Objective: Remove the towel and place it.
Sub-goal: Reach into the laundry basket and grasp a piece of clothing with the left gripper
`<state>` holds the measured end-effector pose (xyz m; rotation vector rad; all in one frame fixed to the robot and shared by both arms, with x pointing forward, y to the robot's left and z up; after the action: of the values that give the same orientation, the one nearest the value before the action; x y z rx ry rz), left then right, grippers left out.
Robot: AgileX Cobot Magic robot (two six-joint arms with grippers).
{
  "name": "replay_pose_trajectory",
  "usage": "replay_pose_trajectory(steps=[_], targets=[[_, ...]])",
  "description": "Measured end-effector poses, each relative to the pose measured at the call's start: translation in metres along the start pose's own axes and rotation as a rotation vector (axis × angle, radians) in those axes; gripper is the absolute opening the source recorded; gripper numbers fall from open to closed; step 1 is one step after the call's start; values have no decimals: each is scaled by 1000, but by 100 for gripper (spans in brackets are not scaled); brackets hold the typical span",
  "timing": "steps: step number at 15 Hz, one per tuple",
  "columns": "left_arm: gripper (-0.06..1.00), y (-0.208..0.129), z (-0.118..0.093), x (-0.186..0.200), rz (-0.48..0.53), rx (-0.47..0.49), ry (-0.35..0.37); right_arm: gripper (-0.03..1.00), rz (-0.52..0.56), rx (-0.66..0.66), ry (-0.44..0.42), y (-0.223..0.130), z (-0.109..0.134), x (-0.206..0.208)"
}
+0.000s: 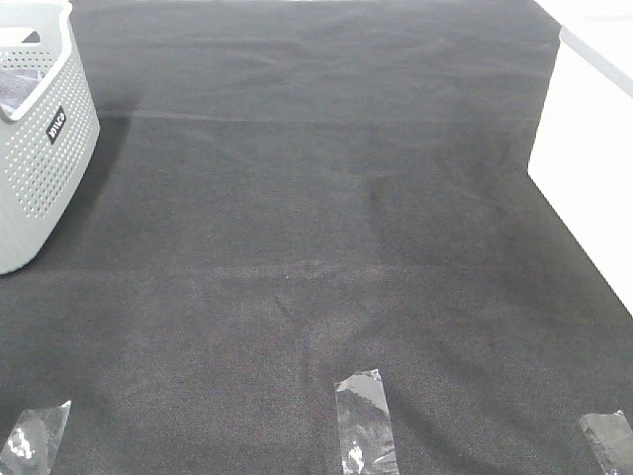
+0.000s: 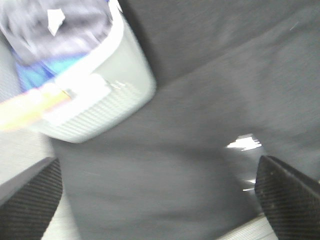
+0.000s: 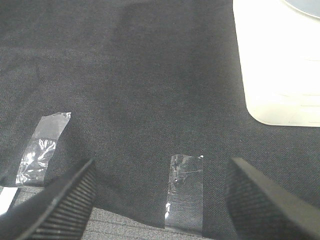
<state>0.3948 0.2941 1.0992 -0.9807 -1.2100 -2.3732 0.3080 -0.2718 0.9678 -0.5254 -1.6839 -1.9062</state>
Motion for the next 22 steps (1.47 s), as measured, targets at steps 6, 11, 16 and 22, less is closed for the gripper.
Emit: replay_pose_trajectory(steps=[6, 11, 16, 22], targets=[[99, 53, 100, -97, 312, -319, 13, 71, 0, 0, 0, 0, 0, 0], [99, 69, 154, -191, 444, -433, -20, 71, 0, 0, 0, 0, 0, 0], [99, 59, 195, -259, 516, -533, -42, 71, 0, 0, 0, 0, 0, 0], [98, 31, 189, -353, 543, -703, -92, 71, 0, 0, 0, 0, 0, 0]])
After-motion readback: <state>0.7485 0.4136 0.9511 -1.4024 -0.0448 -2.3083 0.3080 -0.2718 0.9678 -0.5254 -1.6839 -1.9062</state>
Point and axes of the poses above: a point on each arm's last joint axis where the gripper is mounted, x pointing back along that axis away from the gripper, z along the wrist's bending axis when the last joint is at zero, y = z × x, the point moved 10 cm from there along -x, pointing out along that axis toward the gripper, and after that the axes turned 8 degrees about -x, right-handed, at the moved point
